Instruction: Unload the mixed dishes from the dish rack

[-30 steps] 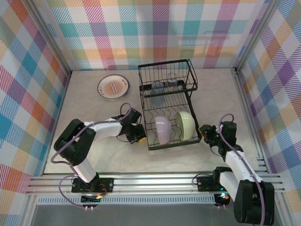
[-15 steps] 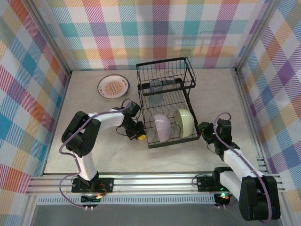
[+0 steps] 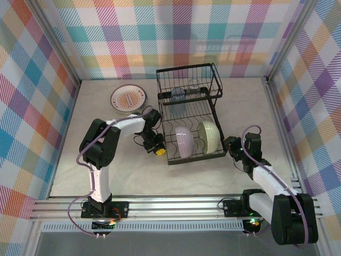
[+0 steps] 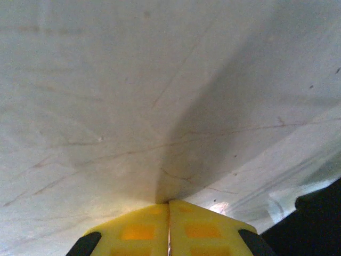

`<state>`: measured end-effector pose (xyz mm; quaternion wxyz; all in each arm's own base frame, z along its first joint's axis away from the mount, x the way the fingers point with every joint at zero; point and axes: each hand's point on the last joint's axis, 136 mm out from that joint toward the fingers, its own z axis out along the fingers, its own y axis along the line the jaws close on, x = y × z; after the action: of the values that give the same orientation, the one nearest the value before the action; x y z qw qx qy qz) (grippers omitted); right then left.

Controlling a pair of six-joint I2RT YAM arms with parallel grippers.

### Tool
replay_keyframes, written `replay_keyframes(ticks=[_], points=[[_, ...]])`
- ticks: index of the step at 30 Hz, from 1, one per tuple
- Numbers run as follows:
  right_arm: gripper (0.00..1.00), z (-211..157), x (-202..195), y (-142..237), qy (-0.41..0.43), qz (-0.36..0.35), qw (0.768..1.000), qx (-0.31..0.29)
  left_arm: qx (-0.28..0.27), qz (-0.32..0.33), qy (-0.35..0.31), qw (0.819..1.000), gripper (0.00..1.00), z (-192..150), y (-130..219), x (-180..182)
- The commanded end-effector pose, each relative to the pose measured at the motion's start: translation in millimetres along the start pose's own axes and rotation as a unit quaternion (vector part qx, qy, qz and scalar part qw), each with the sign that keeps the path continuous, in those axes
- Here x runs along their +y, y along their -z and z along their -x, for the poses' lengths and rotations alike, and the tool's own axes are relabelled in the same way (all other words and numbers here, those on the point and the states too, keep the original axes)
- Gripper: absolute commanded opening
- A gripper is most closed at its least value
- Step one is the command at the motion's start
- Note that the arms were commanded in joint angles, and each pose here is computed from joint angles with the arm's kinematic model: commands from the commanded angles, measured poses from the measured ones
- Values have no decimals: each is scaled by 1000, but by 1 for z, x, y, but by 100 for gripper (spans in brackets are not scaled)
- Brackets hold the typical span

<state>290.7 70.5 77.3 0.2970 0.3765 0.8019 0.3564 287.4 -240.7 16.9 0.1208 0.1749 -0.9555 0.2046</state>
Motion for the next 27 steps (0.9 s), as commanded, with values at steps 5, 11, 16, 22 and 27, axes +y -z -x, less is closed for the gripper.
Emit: replay_keyframes(ticks=[5,11,16,22,27], points=[[27,-39,13,-4,1,15,994,105,-229,-161,-121,952,10,112,50,-115],[27,-37,15,-4,4,14,995,103,-228,-161,-129,952,11,115,54,-121],[27,-33,15,-2,14,6,995,96,-231,-160,-124,952,11,115,57,-121],[32,-22,21,11,46,-10,996,71,-245,-153,-99,952,12,113,69,-103],[38,-10,21,27,81,-42,995,39,-264,-142,-79,951,15,106,84,-80]])
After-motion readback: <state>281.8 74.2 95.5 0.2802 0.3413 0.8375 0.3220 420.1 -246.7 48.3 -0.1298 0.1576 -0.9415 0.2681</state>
